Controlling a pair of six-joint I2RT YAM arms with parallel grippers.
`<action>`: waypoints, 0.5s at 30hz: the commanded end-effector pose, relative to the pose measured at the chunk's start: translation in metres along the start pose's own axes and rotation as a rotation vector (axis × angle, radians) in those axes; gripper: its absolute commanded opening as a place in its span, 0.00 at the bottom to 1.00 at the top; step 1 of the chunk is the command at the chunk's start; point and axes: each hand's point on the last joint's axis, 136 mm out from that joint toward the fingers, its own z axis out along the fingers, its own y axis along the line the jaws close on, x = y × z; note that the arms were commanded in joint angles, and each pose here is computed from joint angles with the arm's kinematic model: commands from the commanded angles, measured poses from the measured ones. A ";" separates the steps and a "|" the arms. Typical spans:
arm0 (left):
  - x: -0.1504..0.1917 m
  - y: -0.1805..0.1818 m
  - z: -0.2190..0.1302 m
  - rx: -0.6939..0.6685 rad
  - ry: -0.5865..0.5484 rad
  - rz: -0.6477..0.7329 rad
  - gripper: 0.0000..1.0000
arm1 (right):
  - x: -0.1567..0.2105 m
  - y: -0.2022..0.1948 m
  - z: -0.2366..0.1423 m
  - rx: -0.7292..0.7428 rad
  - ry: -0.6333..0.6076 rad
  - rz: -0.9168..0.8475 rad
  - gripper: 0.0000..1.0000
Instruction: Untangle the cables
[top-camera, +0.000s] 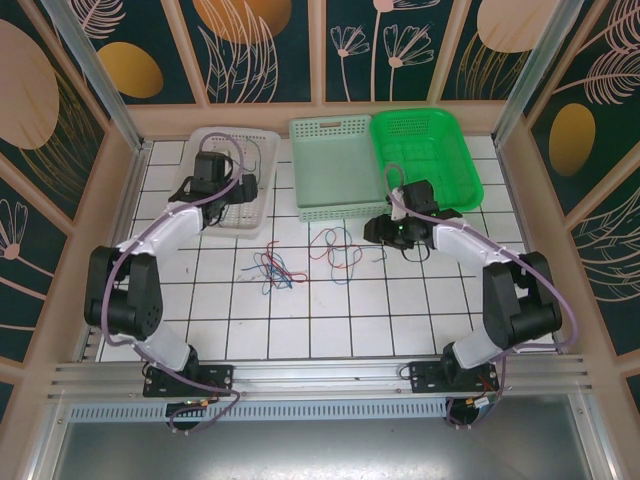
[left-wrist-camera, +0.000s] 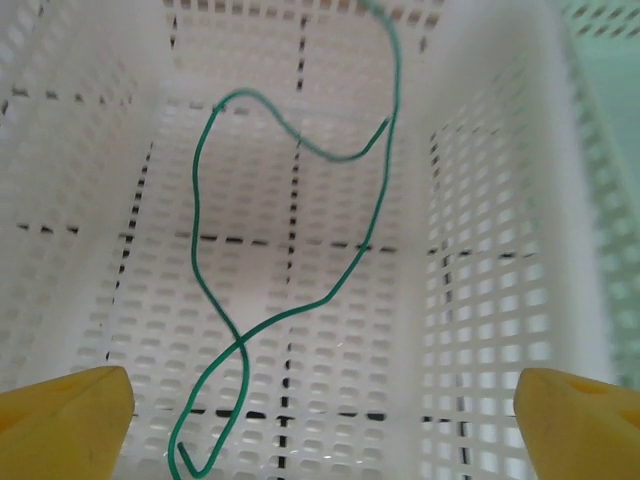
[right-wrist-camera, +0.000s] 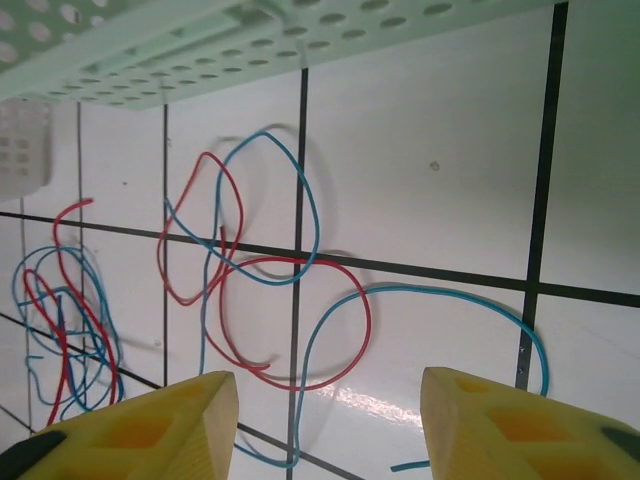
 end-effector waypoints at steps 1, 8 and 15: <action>-0.015 -0.021 -0.027 0.077 -0.078 0.021 0.99 | 0.000 0.001 0.005 0.058 -0.006 -0.072 0.49; -0.006 -0.065 -0.062 0.205 -0.147 0.068 0.99 | 0.027 0.033 0.016 -0.007 0.066 -0.167 0.48; 0.033 -0.064 -0.067 0.251 -0.104 0.023 0.99 | 0.054 0.071 0.030 -0.075 0.071 -0.302 0.49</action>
